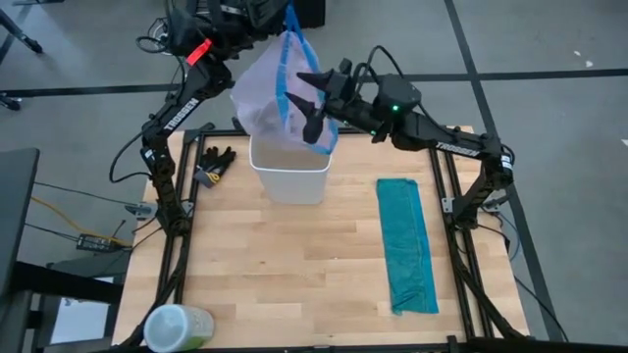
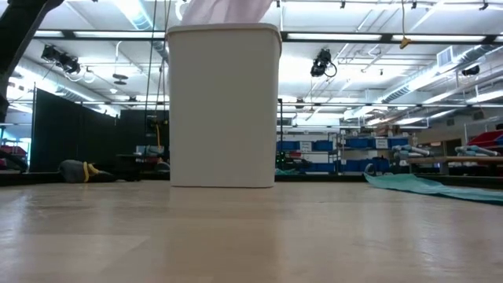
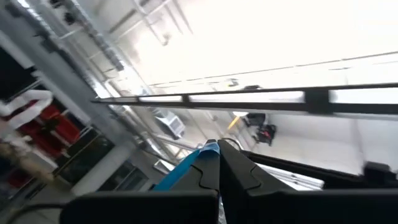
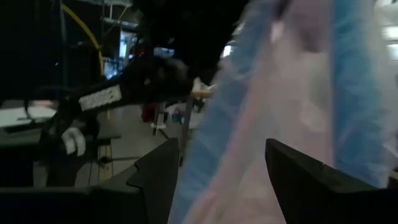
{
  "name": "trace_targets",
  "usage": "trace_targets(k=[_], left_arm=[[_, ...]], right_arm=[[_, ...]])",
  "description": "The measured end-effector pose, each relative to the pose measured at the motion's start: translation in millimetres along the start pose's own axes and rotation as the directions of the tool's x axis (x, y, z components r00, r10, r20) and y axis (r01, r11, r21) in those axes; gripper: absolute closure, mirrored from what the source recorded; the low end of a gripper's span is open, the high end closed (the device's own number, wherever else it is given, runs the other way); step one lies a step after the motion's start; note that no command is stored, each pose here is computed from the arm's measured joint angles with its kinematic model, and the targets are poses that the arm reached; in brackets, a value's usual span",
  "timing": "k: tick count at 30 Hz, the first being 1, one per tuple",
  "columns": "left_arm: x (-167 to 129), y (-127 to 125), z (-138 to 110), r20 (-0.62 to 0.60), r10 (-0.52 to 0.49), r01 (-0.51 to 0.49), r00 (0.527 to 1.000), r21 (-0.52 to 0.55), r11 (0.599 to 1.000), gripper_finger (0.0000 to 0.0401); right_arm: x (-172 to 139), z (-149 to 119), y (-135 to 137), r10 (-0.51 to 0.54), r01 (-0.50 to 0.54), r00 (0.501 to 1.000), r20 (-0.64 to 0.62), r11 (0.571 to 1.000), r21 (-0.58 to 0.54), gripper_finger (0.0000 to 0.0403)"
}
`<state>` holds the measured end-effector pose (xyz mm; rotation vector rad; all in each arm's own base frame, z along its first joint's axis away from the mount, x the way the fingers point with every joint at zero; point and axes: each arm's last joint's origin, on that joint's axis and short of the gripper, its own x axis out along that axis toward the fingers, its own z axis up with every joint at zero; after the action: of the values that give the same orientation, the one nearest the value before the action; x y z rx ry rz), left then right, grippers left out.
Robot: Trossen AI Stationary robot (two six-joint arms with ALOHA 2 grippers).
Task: Place trash/remove bag and relplace
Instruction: Remove the trash bag from the white trash bin
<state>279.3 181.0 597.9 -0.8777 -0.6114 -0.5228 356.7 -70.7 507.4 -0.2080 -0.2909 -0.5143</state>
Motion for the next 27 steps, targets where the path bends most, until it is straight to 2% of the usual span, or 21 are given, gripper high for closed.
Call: trace_targets(k=[11,16,23,27], left_arm=[[9.2,-1.2,-14.5,-0.011,-0.021,0.02,1.0,-0.044,0.999,0.0397],[13.2,-2.6,-20.5,0.005,-0.032,0.032,0.999,-0.056,0.998,0.0397],[16.1,2.2,-25.2,0.011,-0.021,0.021,1.0,-0.064,0.998,0.0397],[18.0,4.1,-28.5,0.004,-0.025,0.026,1.0,-0.069,0.997,0.0397]], right_arm=[[2.1,1.8,-10.6,0.023,-0.025,0.999,0.031,0.996,0.084,0.0178],[2.1,2.2,-9.4,0.063,-0.068,0.997,0.043,0.991,0.118,0.0179],[9.5,-7.6,-2.5,0.069,-0.075,0.996,0.052,0.99,0.123,0.0179],[9.9,-9.1,-2.2,0.062,-0.066,0.997,0.041,0.99,0.121,0.0193]])
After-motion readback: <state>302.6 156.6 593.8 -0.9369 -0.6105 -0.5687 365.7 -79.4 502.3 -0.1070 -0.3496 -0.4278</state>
